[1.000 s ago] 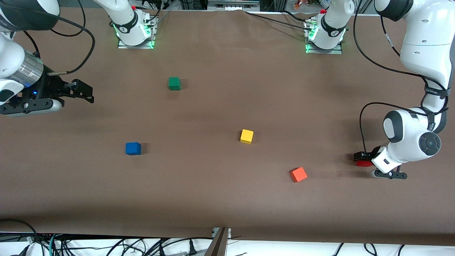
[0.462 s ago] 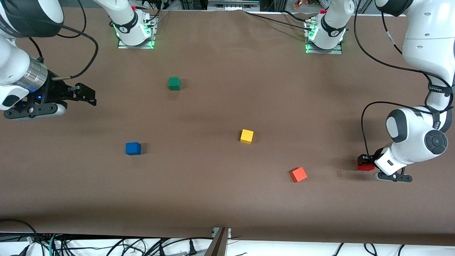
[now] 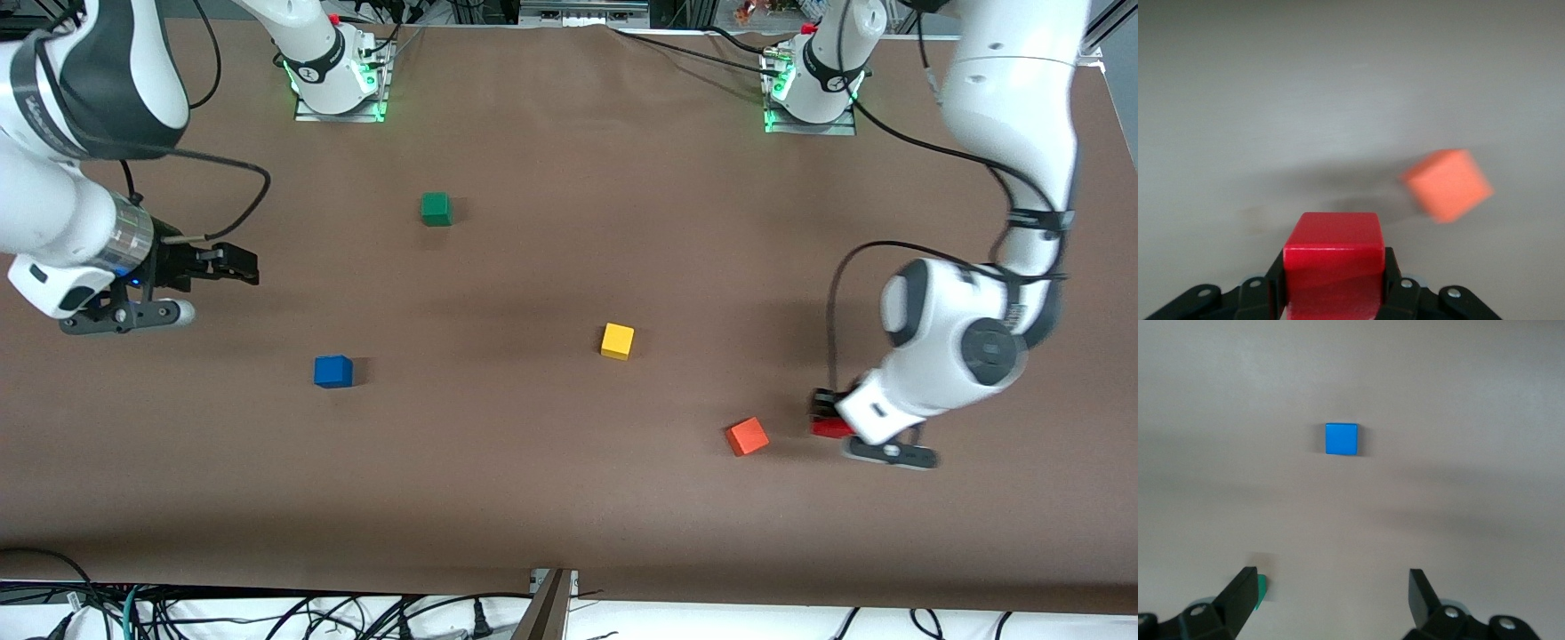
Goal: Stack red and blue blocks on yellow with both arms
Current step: 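Carry the red cube to the yellow cube while the right gripper reaches the blue cube, then place the red cube on the yellow cube while the right gripper grasps the blue cube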
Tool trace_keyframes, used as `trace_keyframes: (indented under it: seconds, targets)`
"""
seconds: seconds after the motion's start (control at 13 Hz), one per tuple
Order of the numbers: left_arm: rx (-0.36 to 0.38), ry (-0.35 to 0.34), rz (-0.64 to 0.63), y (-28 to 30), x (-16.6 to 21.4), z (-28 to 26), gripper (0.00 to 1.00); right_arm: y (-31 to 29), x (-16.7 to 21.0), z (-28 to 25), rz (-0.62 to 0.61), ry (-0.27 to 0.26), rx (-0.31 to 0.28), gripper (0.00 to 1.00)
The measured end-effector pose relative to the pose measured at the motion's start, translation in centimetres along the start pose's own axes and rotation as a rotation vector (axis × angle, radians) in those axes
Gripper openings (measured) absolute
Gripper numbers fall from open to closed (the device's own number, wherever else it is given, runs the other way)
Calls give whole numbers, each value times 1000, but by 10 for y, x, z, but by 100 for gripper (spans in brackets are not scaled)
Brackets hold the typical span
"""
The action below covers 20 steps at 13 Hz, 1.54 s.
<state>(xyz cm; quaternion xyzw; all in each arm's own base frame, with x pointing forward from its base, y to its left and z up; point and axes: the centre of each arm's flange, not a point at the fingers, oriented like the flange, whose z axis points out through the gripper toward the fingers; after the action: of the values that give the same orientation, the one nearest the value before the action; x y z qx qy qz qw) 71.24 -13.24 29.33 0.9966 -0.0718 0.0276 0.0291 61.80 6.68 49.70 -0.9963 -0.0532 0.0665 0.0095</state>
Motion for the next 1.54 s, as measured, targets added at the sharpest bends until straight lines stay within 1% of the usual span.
trace_keyframes:
  seconds: [0.15, 0.31, 0.38, 0.46, 0.54, 0.62, 0.85, 1.0, 1.23, 1.31, 1.38, 1.46, 1.54]
  targets:
    - [-11, 1, 13, 93, -7, 0, 56, 8, 6, 14, 13, -24, -2, 100]
    - [-17, -12, 49, 189, -31, 6, 56, 18, 13, 32, 24, -47, -1, 100]
    - [-17, -24, 60, 226, -45, 11, 56, 17, 21, 45, 18, -46, -2, 100]
    - [-15, -33, 65, 254, -57, 17, 56, 12, 32, 64, 10, -33, -5, 100]
    - [-13, -40, 69, 271, -65, 22, 56, 6, 45, 89, 1, -24, -9, 100]
    - [-11, -44, 74, 281, -70, 25, 56, 1, 57, 118, -5, -22, -9, 100]
    - [-7, -55, 78, 285, -73, 33, 56, -10, 83, 200, 1, -15, 15, 100]
    - [-2, -66, 70, 286, -75, 41, 56, -12, 91, 236, 2, 6, 12, 99]
    - [5, -85, 68, 292, -81, 55, 56, -23, 90, 270, -9, 57, 3, 96]
    - [6, -89, 68, 293, -83, 58, 56, -24, 87, 279, -10, 62, 1, 89]
    - [8, -93, 68, 294, -83, 61, 56, -24, 84, 284, -10, 62, 0, 89]
    - [8, -94, 69, 294, -84, 62, 56, -23, 83, 286, -8, 60, -1, 81]
    - [8, -94, 71, 296, -84, 62, 56, -22, 83, 287, -6, 60, -1, 69]
